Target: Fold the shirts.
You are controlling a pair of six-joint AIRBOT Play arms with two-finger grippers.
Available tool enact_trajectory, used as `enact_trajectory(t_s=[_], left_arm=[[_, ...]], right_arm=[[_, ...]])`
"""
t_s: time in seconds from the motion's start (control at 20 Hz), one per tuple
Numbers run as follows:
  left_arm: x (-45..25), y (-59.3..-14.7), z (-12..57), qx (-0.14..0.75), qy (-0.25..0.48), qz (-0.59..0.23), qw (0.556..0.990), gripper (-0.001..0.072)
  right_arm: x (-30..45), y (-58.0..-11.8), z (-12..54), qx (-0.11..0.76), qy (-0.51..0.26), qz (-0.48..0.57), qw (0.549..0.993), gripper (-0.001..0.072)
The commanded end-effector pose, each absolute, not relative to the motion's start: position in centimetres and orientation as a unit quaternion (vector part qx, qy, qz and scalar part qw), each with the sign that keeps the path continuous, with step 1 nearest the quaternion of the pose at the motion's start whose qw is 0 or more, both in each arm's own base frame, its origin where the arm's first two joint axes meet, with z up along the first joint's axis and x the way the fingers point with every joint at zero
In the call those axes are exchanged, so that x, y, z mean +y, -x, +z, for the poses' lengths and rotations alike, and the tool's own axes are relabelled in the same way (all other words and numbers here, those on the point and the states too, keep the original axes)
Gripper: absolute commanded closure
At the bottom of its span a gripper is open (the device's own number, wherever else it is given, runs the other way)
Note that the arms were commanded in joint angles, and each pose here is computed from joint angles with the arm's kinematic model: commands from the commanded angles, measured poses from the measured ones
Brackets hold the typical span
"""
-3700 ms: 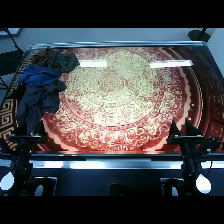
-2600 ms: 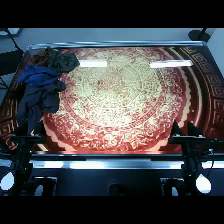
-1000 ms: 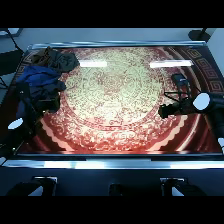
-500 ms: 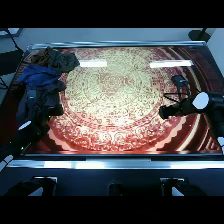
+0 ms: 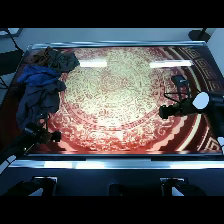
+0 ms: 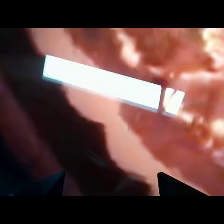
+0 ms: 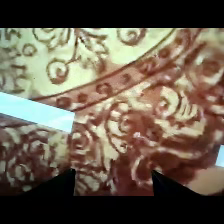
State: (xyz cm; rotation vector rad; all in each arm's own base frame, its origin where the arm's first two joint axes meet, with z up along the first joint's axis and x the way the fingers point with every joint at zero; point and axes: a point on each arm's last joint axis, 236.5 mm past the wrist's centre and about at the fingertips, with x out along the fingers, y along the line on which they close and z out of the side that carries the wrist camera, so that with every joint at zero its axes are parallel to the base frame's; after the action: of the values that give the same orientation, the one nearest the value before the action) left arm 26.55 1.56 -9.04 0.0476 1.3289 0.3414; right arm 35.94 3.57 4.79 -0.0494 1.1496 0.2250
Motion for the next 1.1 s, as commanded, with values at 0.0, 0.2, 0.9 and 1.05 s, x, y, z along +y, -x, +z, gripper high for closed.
enact_trajectory(t_s=[0.0, 0.2, 0.9, 1.05], left_arm=[[-1.7, -22.8, -10.0, 0.680, 0.051, 0.143, 0.717, 0.0025], [-2.2, -25.4, -8.0, 0.655, 0.061, 0.136, 0.741, 0.0025], [-9.0, -34.9, 4.2, 0.548, 0.077, -0.082, 0.829, 0.0025], [-3.6, -37.0, 4.7, 0.518, 0.077, -0.019, 0.852, 0.0027]], right_arm=[[5.0, -36.0, 5.1, 0.543, -0.033, 0.105, 0.833, 0.0143], [6.7, -35.9, 5.5, 0.540, -0.075, 0.123, 0.829, 0.0141], [7.3, -36.3, 5.9, 0.539, -0.141, 0.095, 0.825, 0.0139], [7.3, -36.0, 5.8, 0.544, -0.140, 0.096, 0.822, 0.0139]])
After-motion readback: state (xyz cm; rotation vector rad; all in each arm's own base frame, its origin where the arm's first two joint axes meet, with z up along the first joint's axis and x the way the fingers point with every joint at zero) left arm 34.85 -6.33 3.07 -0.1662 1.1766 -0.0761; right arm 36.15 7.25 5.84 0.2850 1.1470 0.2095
